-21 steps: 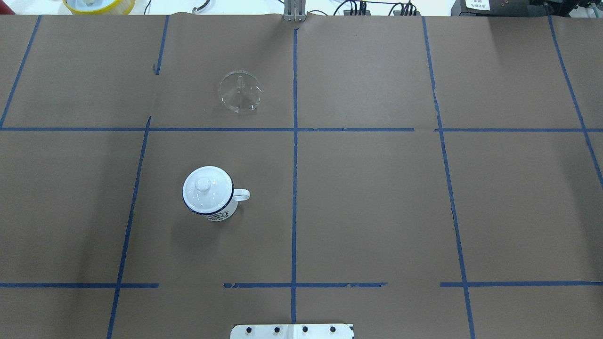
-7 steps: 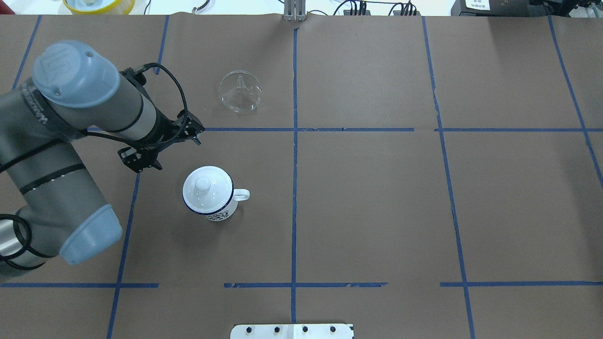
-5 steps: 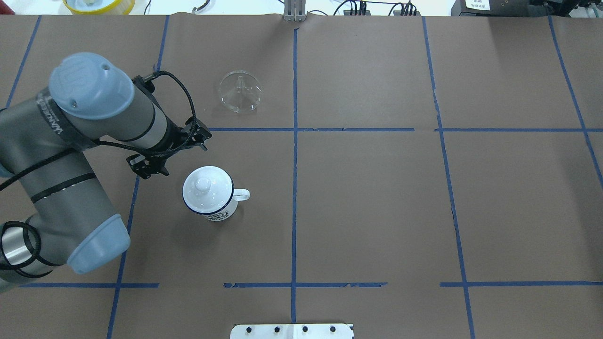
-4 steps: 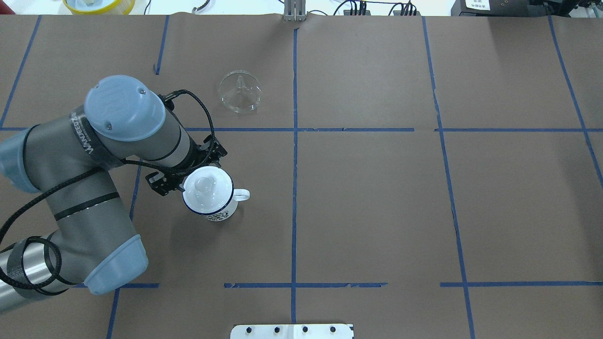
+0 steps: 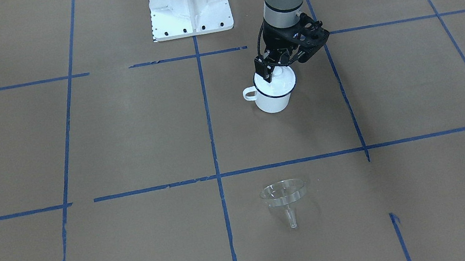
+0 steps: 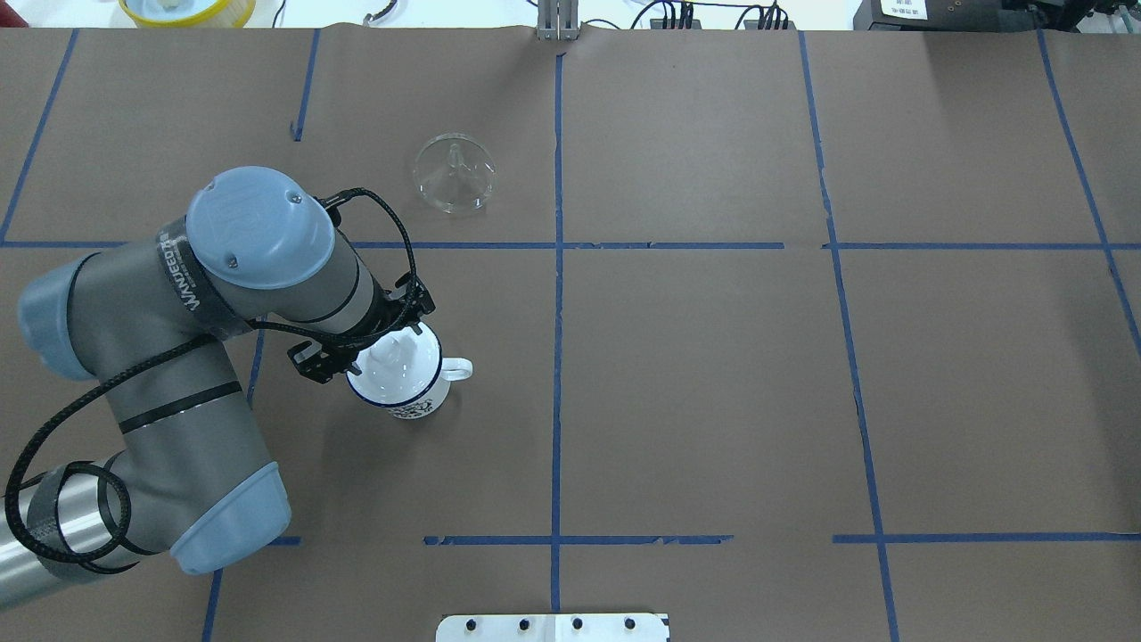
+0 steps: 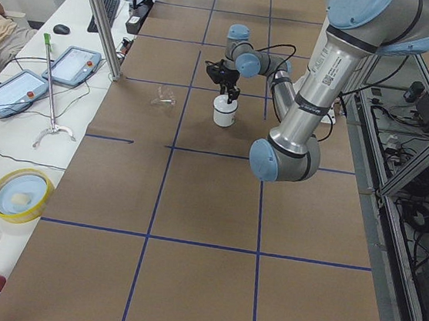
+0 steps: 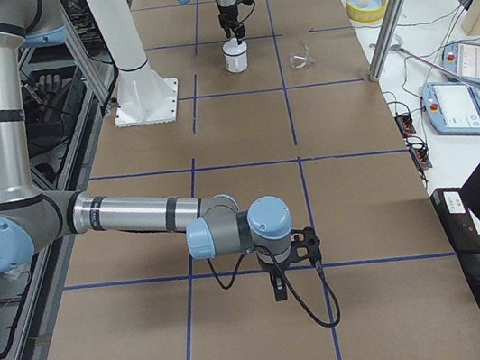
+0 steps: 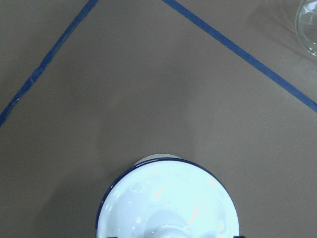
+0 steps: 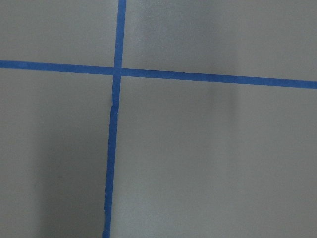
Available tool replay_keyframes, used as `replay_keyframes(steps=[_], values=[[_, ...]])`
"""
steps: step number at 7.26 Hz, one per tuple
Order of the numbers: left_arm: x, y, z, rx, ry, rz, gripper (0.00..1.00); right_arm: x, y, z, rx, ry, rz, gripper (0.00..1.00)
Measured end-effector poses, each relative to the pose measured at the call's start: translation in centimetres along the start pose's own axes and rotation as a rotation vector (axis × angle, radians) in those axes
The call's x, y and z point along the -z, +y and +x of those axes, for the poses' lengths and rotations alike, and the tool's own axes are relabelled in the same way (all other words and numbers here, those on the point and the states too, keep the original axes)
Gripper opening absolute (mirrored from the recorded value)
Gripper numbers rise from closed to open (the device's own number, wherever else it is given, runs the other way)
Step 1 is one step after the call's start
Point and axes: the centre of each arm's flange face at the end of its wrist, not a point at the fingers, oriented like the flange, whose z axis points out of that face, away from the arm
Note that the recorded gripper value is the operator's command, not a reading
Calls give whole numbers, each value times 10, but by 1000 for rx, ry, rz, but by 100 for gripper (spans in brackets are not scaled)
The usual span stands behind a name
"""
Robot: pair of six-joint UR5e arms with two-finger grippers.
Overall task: Place funnel on cup
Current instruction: 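Move the left gripper over the white funnel in the enamel mug, then grasp the funnel stem with the left gripper and lift it out, then lower the funnel onto the table beside the mug and release it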
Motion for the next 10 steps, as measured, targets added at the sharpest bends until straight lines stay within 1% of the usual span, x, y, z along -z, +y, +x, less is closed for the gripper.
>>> replay_keyframes(steps=[2, 3, 4, 5, 6, 7, 8, 9, 10], values=[[5, 1, -1, 6, -14, 5, 0, 0, 0, 0, 0, 0, 0, 100], [22, 4, 1, 8, -12, 7, 0, 0, 0, 0, 0, 0, 0, 100], [53, 5, -1, 14, 3, 18, 0, 0, 0, 0, 0, 0, 0, 100], [85, -1, -8, 20, 36, 46, 0, 0, 0, 0, 0, 0, 0, 100], [100, -6, -28, 12, 54, 84, 0, 0, 0, 0, 0, 1, 0, 100], [98, -9, -60, -7, 40, 107, 0, 0, 0, 0, 0, 1, 0, 100], [83, -8, -94, -32, 17, 107, 0, 0, 0, 0, 0, 1, 0, 100], [63, -8, -124, -54, 15, 91, 0, 0, 0, 0, 0, 1, 0, 100], [36, -6, -144, -55, 19, 64, 0, 0, 0, 0, 0, 0, 0, 100]])
